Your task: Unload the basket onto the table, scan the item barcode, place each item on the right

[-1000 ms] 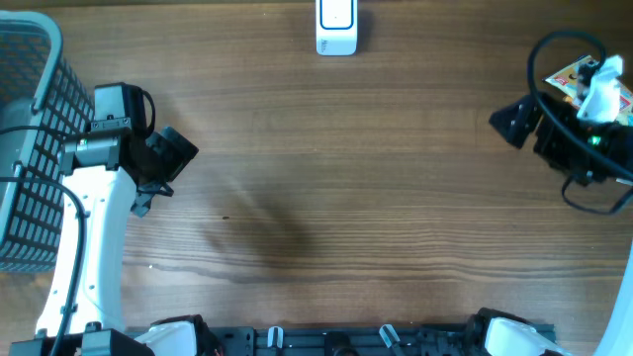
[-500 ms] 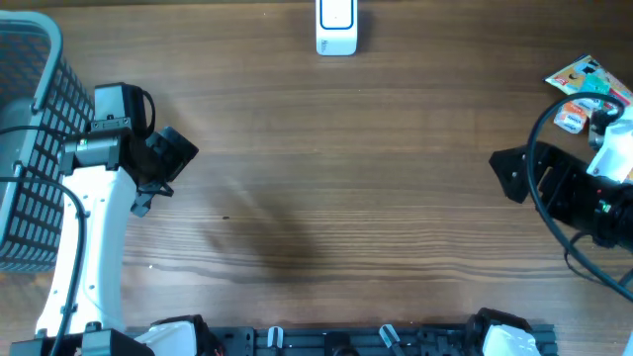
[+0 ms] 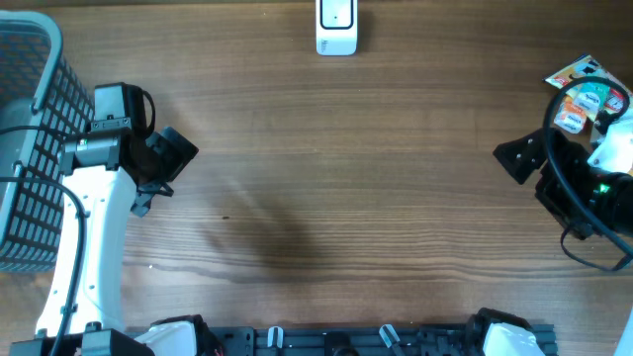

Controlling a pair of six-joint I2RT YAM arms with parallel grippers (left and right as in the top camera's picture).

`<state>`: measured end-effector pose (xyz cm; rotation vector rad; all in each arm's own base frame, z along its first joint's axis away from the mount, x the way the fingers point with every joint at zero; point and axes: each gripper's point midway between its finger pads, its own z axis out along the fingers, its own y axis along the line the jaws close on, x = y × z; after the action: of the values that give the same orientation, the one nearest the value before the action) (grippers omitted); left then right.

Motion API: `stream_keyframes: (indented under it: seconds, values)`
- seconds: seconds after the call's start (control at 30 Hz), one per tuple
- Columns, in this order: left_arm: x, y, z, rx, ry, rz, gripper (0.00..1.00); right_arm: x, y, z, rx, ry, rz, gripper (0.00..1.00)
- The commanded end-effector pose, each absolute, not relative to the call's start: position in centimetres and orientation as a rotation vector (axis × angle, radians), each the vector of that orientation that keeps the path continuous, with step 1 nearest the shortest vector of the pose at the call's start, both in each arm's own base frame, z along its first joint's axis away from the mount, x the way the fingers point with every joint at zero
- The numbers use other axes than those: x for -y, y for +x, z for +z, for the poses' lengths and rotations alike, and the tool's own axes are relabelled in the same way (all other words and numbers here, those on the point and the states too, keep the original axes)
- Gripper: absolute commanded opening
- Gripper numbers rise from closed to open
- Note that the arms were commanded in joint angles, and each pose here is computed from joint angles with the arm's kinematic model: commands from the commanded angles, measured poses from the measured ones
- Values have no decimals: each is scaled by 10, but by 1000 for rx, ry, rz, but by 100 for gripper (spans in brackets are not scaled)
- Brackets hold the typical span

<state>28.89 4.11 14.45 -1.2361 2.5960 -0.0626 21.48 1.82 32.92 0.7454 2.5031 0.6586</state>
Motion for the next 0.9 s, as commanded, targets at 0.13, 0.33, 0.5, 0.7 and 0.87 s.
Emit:
stream_keyframes:
  seconds: [0.13, 0.33, 0.5, 0.7, 0.87]
  values:
    - [-44, 292, 147, -2590, -1220, -46, 100, -16, 211, 318, -2545, 691, 614, 100]
    - [-44, 292, 147, -2590, -1220, -46, 100, -17, 210, 313, -2495, 594, 592, 100]
    - [-44, 292, 147, -2590, -1220, -46, 100, -26, 200, 321, -2316, 449, 571, 100]
    - [-44, 292, 147, -2590, -1220, -46, 100, -55, 193, 338, -2044, 82, 559, 100]
    - [-44, 292, 147, -2590, -1220, -46, 100, -70, 182, 326, -1861, -76, 569, 100]
